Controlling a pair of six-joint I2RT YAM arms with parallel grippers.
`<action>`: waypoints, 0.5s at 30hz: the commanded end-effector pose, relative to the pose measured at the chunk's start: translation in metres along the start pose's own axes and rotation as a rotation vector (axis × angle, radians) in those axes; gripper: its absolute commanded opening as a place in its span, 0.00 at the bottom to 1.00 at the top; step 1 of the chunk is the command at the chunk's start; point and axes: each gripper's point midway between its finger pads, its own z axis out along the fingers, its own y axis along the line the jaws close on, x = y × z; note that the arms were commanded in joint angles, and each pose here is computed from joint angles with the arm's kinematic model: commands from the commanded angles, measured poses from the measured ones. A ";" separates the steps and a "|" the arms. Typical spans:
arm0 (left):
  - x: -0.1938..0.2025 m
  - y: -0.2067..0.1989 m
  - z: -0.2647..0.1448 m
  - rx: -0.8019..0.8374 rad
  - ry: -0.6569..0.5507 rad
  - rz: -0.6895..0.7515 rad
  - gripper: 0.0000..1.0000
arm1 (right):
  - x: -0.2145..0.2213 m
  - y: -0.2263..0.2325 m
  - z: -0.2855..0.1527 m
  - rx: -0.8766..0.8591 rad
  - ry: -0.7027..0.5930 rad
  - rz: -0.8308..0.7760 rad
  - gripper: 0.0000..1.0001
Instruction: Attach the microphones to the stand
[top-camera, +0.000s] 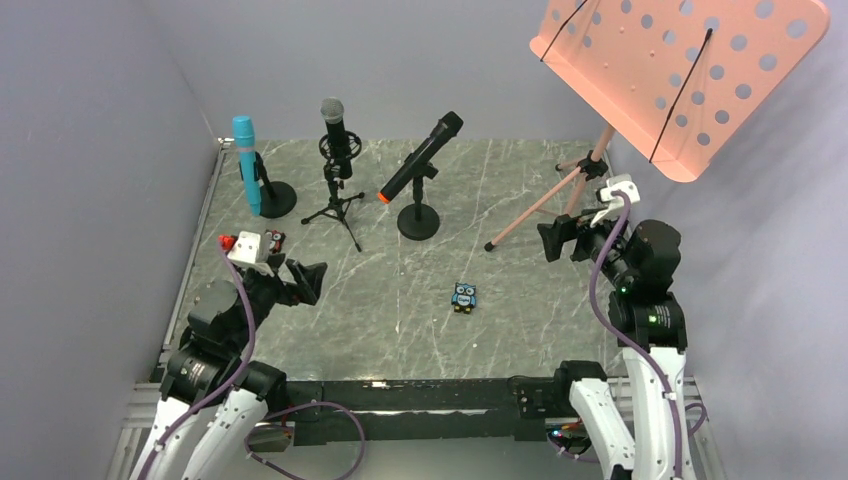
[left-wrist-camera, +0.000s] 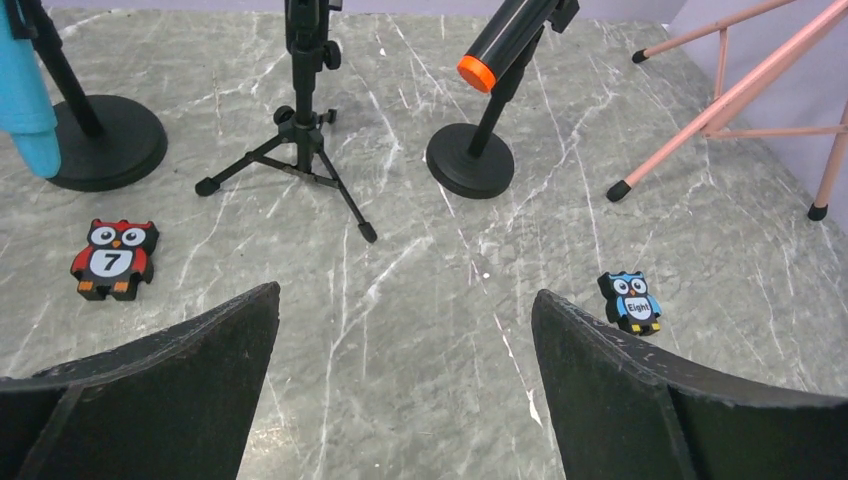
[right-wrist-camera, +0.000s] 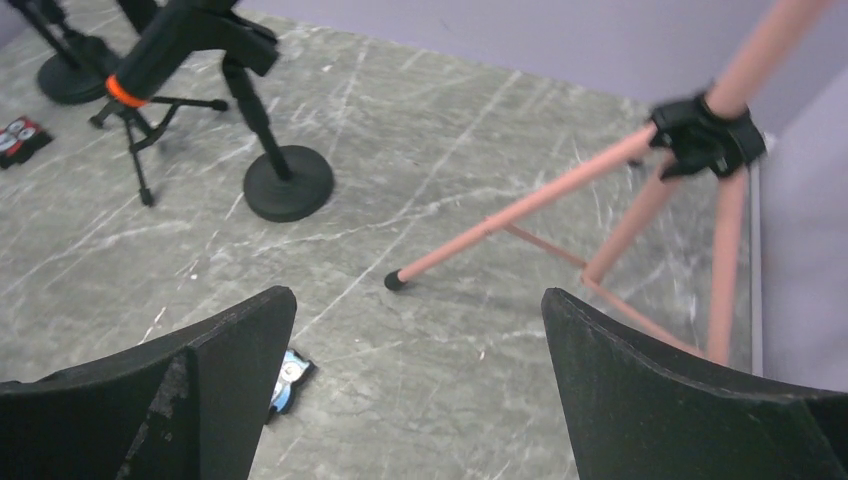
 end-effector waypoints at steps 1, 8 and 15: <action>-0.003 0.005 -0.012 -0.035 -0.015 -0.031 0.99 | 0.023 -0.017 -0.010 0.148 0.044 0.177 1.00; 0.001 0.009 -0.021 -0.051 0.006 -0.020 0.99 | 0.032 -0.024 -0.009 0.165 0.032 0.217 1.00; 0.018 0.008 -0.013 -0.006 -0.002 0.050 0.99 | 0.052 -0.028 0.002 0.146 0.055 0.171 1.00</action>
